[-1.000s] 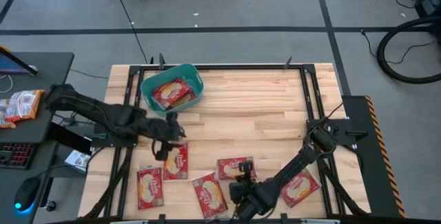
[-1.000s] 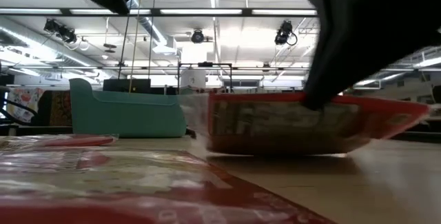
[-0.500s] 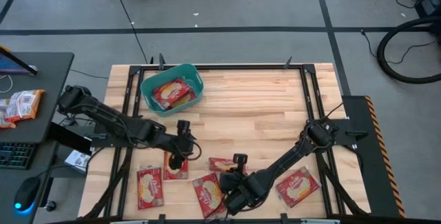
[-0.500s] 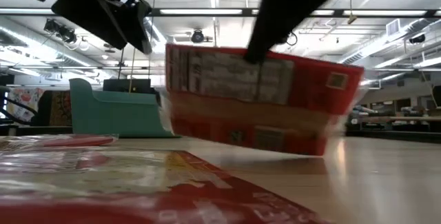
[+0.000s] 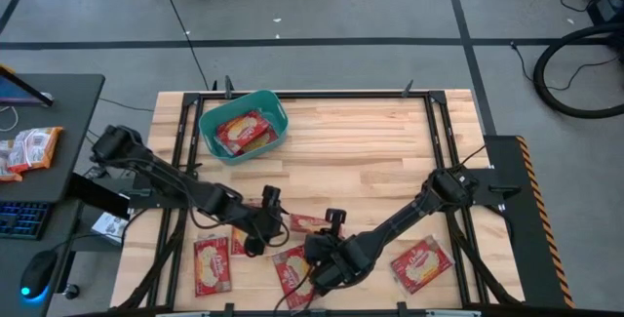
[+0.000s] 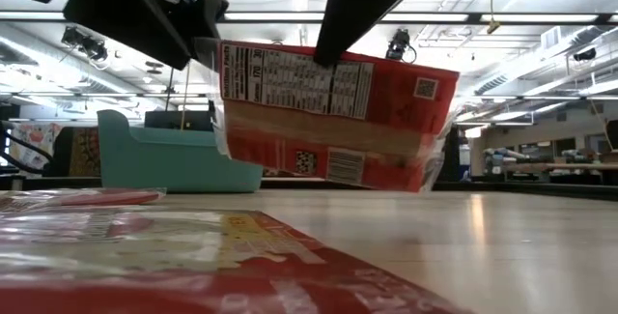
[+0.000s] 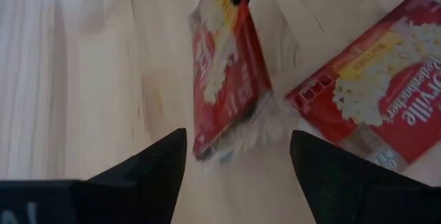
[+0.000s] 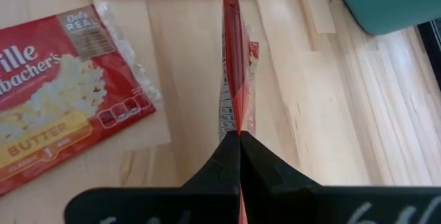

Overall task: Sort popcorn bags into baskets
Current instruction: Put the popcorn bag into the bin

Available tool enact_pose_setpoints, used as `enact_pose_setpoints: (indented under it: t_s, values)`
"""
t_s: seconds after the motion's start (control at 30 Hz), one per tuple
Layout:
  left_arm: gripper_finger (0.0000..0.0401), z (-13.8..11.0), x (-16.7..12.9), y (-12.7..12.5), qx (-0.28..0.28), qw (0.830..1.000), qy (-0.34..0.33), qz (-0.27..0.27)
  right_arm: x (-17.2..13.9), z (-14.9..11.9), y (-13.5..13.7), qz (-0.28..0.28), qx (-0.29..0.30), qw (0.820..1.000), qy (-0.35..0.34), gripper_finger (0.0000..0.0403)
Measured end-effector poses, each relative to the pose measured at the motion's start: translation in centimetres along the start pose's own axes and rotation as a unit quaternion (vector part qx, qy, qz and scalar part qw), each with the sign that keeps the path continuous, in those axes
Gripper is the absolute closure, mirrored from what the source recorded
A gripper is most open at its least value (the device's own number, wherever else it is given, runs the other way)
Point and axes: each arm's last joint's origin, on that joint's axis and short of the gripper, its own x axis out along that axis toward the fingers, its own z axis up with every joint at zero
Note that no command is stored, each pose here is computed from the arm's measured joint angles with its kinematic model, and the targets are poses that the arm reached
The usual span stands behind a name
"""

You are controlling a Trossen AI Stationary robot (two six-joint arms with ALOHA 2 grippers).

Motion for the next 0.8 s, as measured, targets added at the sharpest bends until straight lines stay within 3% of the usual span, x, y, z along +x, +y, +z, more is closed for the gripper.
enact_pose_setpoints:
  t_s: [0.4,0.8]
  values:
    - [0.0153,0.6,0.4,-0.1,-0.001,1.0,-0.03,0.004,-1.5,1.2,-1.8,-0.014,0.025,0.999,-0.037,0.0402]
    - [0.03,0.8,0.4,0.0,-0.015,0.999,-0.04,0.009,-2.7,2.7,-2.0,0.009,0.031,0.995,-0.095,0.0402]
